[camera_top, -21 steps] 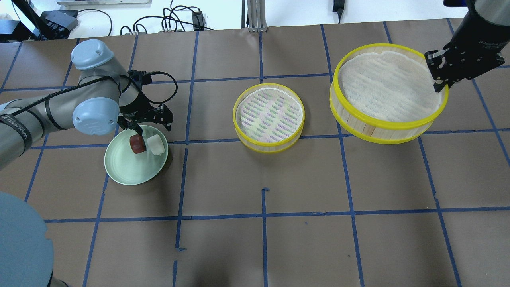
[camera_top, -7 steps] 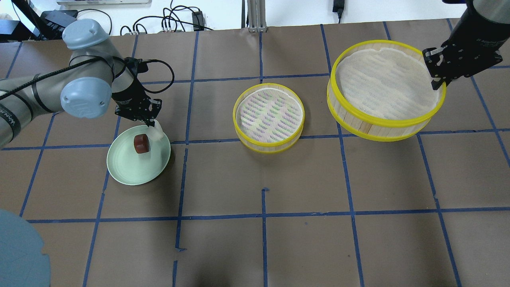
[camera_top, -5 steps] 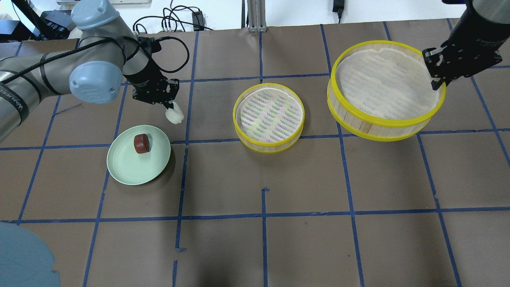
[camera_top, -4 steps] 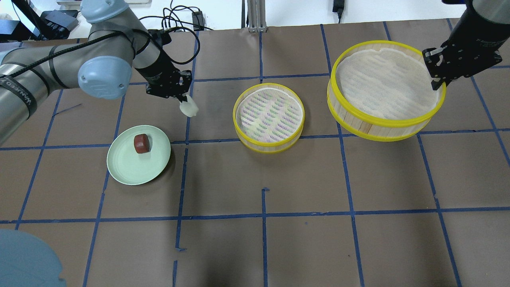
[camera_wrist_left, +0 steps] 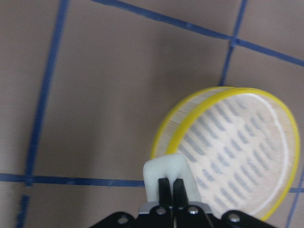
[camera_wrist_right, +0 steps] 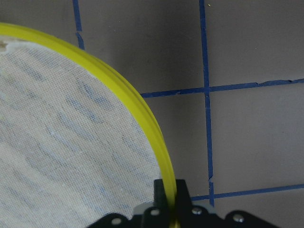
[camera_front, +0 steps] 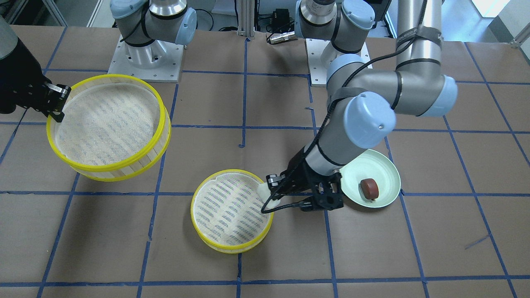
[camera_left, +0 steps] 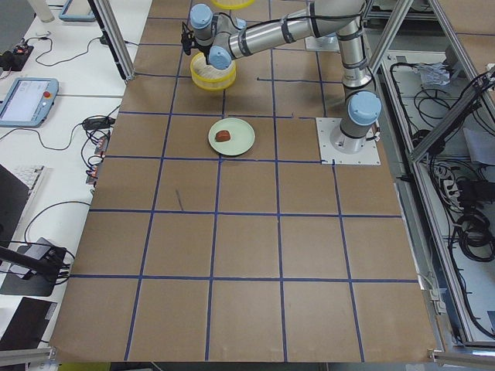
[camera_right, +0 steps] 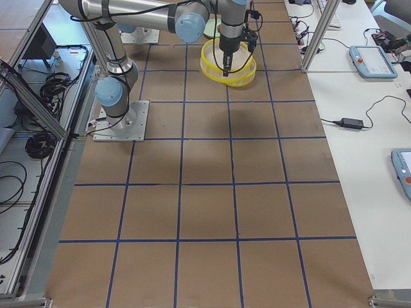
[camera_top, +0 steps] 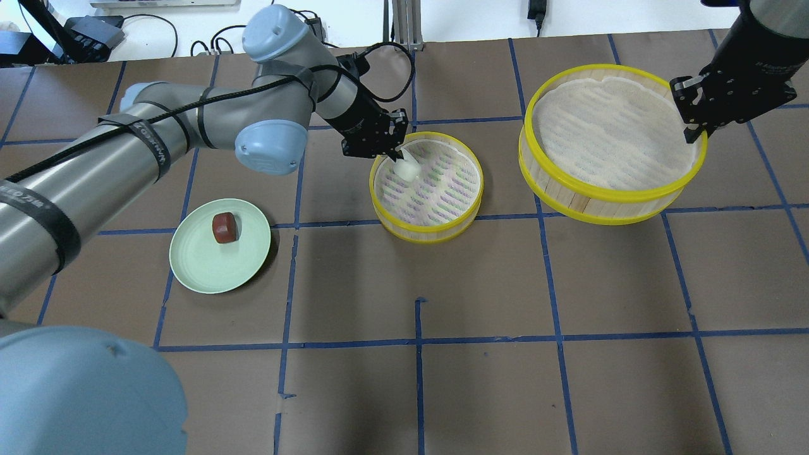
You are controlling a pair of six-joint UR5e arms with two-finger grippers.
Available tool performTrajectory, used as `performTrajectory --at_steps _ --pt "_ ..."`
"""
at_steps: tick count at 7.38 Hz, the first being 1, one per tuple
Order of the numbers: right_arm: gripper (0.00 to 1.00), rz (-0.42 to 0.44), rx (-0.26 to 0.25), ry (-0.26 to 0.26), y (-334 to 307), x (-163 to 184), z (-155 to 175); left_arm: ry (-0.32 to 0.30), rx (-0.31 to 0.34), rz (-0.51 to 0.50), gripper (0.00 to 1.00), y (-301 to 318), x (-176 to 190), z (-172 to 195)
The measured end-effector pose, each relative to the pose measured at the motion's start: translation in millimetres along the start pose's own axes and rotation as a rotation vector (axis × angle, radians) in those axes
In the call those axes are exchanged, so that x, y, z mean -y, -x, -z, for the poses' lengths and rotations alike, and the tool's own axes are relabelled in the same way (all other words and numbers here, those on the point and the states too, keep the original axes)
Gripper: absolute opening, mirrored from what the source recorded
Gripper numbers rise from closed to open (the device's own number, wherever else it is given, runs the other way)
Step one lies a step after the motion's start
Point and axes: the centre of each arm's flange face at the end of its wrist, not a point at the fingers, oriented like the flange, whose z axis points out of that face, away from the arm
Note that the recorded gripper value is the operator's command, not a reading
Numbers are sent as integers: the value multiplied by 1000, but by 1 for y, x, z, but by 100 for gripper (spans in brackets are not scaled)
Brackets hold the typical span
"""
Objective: Place buns in different layers of steamer
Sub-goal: 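Carry the white bun into the bottom steamer tier and release it, then grasp the brown bun with left gripper while right restacks the top tier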
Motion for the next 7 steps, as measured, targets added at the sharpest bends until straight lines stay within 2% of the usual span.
performTrajectory --at_steps 1,4,5,7 --pt "14 0 0 0 0 0 0 -8 -12 -11 97 -3 1 -12" --pt "14 1 0 -2 0 0 1 -47 -18 -32 100 -7 -1 -4" --pt "14 -2 0 -2 1 0 0 -93 28 -44 100 -2 3 18" --pt "14 -39 3 8 13 -1 -5 -195 182 -33 100 58 26 88"
